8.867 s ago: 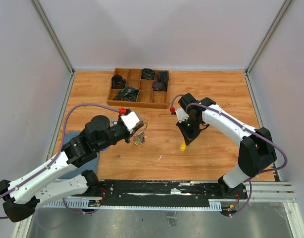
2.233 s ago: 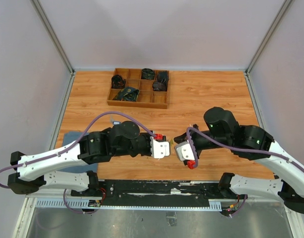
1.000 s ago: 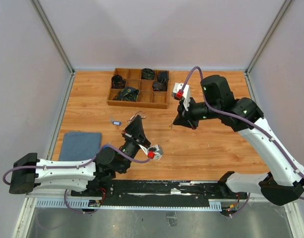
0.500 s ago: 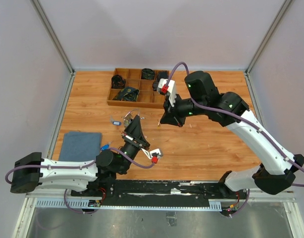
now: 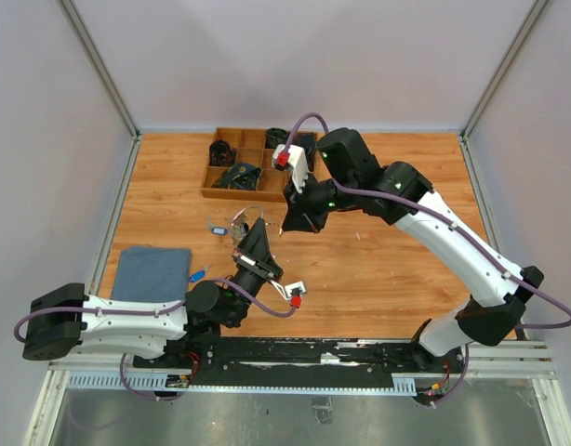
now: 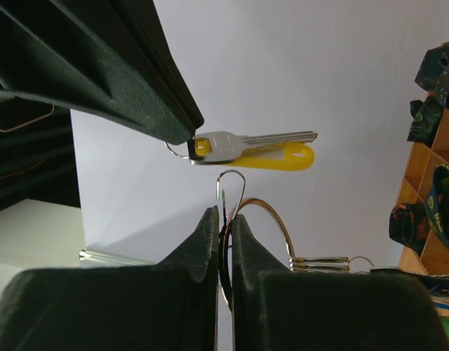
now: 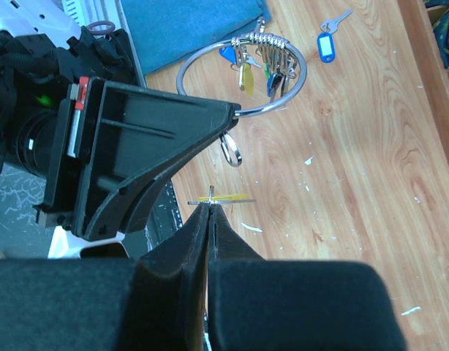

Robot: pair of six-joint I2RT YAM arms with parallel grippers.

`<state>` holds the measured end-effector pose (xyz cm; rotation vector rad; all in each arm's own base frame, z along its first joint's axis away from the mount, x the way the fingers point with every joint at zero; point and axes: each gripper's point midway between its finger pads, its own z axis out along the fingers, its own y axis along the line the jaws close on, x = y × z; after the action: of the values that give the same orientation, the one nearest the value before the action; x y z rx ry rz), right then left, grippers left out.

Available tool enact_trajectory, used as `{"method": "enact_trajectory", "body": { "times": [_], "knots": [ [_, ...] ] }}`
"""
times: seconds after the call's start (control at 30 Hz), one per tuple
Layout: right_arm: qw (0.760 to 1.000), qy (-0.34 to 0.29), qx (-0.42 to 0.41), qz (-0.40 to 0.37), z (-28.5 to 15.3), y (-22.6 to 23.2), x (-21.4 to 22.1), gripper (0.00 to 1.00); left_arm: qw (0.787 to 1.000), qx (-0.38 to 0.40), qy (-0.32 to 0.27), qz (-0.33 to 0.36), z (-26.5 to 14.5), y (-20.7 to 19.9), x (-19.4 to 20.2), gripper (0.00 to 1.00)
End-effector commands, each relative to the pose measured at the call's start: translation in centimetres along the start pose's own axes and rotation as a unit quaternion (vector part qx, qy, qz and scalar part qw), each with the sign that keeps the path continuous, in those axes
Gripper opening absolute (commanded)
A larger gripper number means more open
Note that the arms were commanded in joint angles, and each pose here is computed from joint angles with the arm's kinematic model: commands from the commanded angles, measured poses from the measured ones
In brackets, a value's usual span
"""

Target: Put the keys on the keyring

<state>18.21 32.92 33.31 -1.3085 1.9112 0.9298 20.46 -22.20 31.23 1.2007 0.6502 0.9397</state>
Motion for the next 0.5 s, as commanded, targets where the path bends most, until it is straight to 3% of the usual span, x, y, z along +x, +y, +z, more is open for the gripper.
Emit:
{"method": "enact_trajectory", "body": {
  "times": [0.0,0.47],
  "knots": [
    [1.000,-0.013,-0.022,0.017,0.3,1.2,-1.4,0.01,1.000,-0.018,-0.001,0.007,-0.1,0.8,-0.1,0.01],
    [0.995,-0.013,-0.014,0.100,1.6,1.0,-1.6,0.01,1.000,-0.015,0.001,0.014,-0.1,0.6,-0.1,0.01]
  ]
}}
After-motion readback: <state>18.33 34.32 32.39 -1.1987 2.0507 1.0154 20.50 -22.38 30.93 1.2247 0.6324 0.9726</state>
